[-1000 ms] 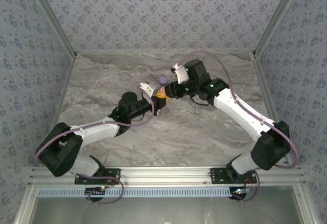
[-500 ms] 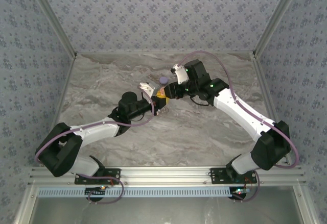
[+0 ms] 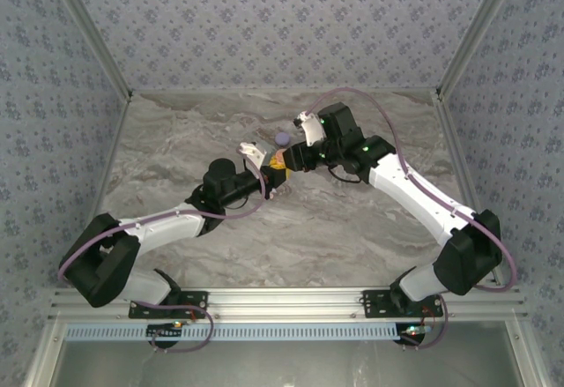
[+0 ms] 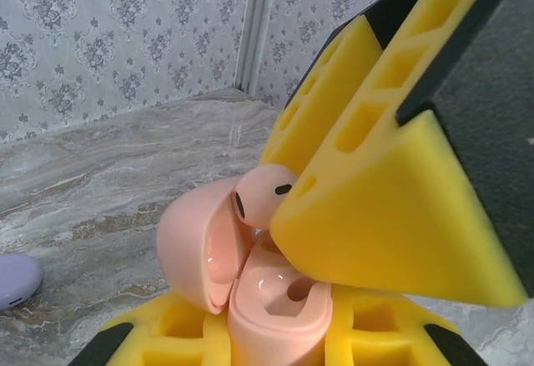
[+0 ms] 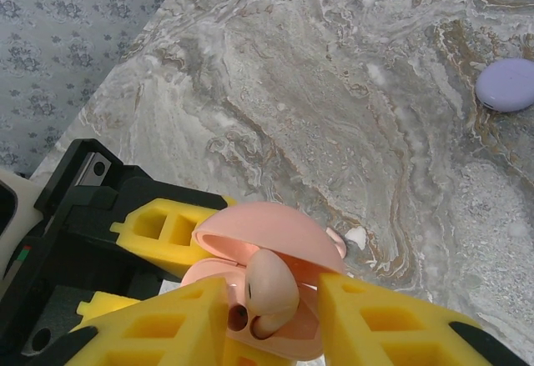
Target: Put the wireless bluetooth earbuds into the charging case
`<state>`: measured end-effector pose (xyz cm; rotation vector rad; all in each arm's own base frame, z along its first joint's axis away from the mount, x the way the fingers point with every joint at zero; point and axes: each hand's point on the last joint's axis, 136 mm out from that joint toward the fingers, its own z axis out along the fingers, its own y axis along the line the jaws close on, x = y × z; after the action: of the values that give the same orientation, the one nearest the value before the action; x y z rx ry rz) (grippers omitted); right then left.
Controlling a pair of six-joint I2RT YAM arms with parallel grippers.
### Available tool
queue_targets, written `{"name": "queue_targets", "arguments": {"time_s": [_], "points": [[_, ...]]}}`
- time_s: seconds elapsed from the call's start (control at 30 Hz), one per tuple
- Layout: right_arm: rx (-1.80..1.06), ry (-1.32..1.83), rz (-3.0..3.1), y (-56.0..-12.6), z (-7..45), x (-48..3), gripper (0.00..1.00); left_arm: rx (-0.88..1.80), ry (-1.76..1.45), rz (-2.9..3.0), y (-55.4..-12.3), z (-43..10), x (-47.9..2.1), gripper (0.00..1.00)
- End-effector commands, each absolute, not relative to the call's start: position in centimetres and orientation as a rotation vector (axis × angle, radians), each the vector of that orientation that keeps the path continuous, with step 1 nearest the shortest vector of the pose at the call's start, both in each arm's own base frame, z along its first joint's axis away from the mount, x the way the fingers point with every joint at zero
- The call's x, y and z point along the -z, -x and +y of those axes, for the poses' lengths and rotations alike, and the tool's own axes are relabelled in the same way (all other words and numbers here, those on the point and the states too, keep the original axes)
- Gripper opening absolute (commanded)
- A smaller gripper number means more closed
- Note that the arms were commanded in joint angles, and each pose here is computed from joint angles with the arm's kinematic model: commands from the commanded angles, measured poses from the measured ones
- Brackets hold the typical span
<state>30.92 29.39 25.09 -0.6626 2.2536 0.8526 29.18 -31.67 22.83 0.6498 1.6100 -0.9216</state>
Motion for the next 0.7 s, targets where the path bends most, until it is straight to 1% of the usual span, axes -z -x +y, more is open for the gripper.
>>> {"name": "queue_targets", "arguments": {"time_s": [0.0,0.67], "points": [[-0.857,0.697,2.208,-30.2,29.43,-26.54,0.35,0.932,-0.672,1.537,-28.47,-31.77,-24.87,0.05],[-0.897,0.744,2.186,-29.43,29.89,-26.92,0.33,0.933,-0.676,1.541,-28.47,-31.83,-24.86,0.05]]}}
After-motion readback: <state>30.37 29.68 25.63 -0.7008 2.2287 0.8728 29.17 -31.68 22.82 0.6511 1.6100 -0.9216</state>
